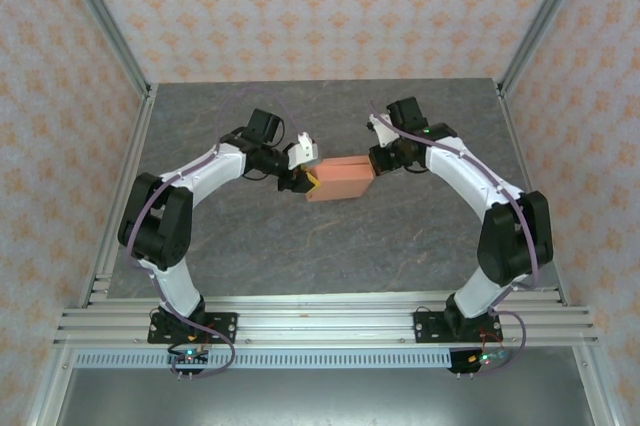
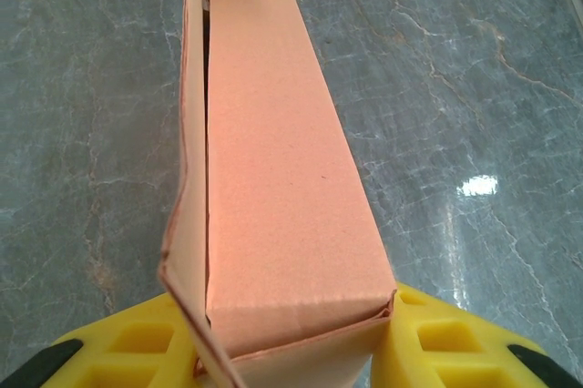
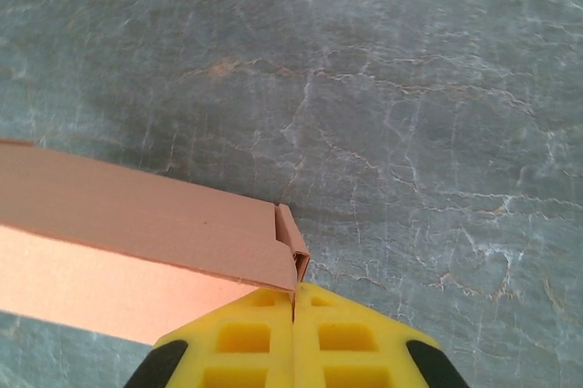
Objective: Fold the paper box
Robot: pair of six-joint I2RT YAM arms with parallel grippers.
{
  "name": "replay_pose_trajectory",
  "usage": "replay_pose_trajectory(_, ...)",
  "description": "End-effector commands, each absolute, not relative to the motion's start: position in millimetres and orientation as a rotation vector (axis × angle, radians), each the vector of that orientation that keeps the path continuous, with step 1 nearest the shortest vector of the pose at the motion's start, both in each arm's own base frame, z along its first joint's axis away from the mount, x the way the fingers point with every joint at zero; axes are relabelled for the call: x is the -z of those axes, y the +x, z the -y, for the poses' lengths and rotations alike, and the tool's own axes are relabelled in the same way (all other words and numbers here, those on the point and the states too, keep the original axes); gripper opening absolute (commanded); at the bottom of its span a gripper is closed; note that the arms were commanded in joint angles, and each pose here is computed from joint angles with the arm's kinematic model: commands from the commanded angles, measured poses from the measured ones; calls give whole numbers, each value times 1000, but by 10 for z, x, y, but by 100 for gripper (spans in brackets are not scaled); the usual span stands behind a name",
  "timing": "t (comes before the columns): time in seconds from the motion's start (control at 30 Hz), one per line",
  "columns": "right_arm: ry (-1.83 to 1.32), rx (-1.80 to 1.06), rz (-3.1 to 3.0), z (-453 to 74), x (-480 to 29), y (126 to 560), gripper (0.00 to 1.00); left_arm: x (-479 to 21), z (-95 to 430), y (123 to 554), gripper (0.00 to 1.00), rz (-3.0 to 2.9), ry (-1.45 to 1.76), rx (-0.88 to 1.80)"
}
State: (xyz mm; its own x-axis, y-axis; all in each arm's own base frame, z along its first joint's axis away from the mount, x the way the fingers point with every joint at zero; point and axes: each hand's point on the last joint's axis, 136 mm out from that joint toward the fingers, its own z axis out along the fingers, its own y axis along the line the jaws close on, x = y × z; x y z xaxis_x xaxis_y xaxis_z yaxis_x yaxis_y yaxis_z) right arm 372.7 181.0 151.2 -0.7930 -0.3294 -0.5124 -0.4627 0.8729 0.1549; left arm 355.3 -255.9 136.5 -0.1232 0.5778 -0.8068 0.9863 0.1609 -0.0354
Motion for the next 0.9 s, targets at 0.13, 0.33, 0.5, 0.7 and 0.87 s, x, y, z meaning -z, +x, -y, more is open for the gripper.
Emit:
replay_pose_trajectory(0.13, -372, -368, -2611, -1879, -1592, 3740, 0, -1187, 2471, 3592, 29, -1914, 1503, 726)
replay_pose_trajectory(0.33, -321, -365, -2612, -1874, -1511, 3740, 0, -1177, 2473, 3608, 29, -1942, 1511, 726)
replay_pose_trajectory(0.5, -266, -391, -2592, -1881, -1497, 3749, 0, -1151, 2470, 3614, 30, -1952, 1513, 718)
replay_pose_trajectory(0.7, -240, -419, -2595, -1898, -1478, 3717, 0, -1141, 2460, 3633, 30, -1967, 1509, 703)
replay_pose_trajectory(0.87, -227, -426, -2607, -1892, -1422, 3693, 0, -1122, 2450, 3632, 30, -1982, 1513, 692)
